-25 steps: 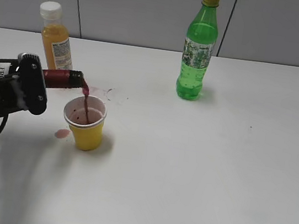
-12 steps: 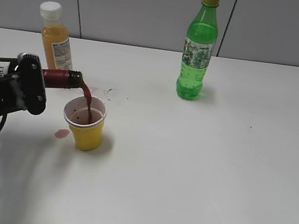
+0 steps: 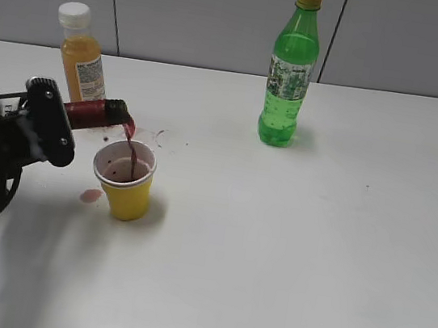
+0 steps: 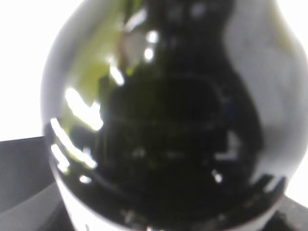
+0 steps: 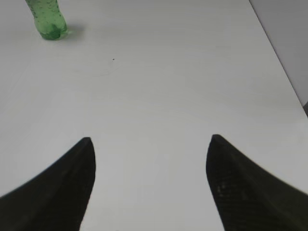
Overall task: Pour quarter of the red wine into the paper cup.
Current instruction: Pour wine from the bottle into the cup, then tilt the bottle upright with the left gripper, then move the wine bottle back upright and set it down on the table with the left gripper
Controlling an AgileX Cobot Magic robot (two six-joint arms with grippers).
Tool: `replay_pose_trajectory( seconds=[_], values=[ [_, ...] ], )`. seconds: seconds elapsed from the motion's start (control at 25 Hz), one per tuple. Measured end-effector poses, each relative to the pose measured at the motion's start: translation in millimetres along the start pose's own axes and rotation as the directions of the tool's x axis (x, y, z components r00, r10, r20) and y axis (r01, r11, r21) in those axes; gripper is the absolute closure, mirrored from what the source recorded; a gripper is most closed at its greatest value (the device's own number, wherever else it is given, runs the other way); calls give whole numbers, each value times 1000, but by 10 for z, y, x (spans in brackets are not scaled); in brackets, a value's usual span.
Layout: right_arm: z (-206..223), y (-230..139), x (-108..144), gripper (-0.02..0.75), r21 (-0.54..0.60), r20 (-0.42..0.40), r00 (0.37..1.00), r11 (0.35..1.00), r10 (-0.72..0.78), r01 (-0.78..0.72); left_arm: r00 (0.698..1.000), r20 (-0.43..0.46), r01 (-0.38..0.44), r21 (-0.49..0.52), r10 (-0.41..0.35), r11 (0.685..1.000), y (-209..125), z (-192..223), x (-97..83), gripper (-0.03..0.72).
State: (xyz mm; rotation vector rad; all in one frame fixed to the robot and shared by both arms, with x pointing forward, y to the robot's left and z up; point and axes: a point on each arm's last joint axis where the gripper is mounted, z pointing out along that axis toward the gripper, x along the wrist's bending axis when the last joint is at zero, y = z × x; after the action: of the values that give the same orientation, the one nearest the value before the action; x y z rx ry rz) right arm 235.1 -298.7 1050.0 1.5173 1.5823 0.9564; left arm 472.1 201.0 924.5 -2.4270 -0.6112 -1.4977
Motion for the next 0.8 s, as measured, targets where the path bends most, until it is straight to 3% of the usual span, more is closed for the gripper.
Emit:
replay_pose_trajectory(
  seconds=[0.2, 0.4, 0.52, 0.64, 0.8],
  values=[
    [0, 0, 0, 192, 0, 0, 1000, 1000, 0, 0, 977, 23, 212, -22, -212, 977, 71, 2, 20, 156],
    [0, 0, 0, 192, 0, 0, 1000, 1000, 0, 0, 904, 39, 427, -66, -425, 902, 257, -4, 164, 156],
    [0, 0, 0, 192, 0, 0, 1000, 1000, 0, 0, 810, 64, 586, -101, -583, 804, 318, -66, 308, 156],
    [0, 0, 0, 192, 0, 0, 1000, 1000, 0, 0, 678, 139, 735, -126, -722, 666, 314, -152, 480, 156],
    [0, 0, 0, 192, 0, 0, 1000, 1000, 0, 0, 562, 259, 826, -124, -786, 550, 239, -203, 677, 156]
  ],
)
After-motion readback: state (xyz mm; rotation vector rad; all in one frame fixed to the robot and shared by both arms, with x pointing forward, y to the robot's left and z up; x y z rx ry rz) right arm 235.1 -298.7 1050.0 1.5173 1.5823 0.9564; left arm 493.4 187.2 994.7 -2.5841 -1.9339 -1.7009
